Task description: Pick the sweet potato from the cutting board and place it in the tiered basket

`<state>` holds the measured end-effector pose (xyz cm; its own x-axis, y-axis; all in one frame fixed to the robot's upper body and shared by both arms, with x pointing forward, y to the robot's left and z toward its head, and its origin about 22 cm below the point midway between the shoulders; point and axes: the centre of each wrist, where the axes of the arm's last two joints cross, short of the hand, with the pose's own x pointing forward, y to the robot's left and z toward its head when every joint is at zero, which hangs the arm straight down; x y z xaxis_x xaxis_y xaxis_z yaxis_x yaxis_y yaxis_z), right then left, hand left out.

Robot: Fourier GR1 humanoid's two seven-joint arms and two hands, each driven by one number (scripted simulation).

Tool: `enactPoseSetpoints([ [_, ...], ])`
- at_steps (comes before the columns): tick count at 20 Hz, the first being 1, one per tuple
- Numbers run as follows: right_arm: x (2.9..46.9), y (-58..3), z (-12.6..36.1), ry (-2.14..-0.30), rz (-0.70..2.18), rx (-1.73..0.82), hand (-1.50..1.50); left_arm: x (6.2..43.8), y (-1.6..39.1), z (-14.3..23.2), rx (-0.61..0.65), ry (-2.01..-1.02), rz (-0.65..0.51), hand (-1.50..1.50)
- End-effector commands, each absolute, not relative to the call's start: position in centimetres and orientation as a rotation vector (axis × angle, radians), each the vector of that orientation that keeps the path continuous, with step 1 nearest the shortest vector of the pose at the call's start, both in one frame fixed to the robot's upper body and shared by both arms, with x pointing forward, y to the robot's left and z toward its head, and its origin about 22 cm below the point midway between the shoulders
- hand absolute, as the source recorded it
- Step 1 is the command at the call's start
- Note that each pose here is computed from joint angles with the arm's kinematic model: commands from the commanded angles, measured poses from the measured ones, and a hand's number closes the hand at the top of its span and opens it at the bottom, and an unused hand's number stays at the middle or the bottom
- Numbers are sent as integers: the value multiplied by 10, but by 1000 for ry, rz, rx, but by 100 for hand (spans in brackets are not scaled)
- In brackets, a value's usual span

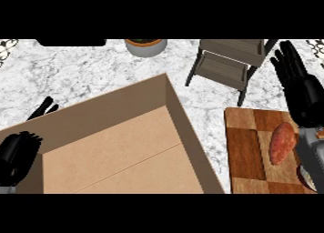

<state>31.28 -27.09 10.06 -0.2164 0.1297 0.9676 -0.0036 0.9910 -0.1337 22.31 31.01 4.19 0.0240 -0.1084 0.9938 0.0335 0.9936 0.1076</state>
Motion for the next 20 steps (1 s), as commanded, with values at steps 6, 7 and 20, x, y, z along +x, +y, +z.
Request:
enactPoseSetpoints([
  [6, 288, -246, 138, -2015, -43, -260, 150, 246, 323, 52, 184, -1463, -69, 0],
  [7, 283, -338, 73, -1559, 102, -780, 150, 231, 314, 37, 140, -1495, -20, 0],
  [20, 246, -327, 51, -1360, -11, -1175, -150, 233, 304, 34, 123, -1420, -18, 0],
])
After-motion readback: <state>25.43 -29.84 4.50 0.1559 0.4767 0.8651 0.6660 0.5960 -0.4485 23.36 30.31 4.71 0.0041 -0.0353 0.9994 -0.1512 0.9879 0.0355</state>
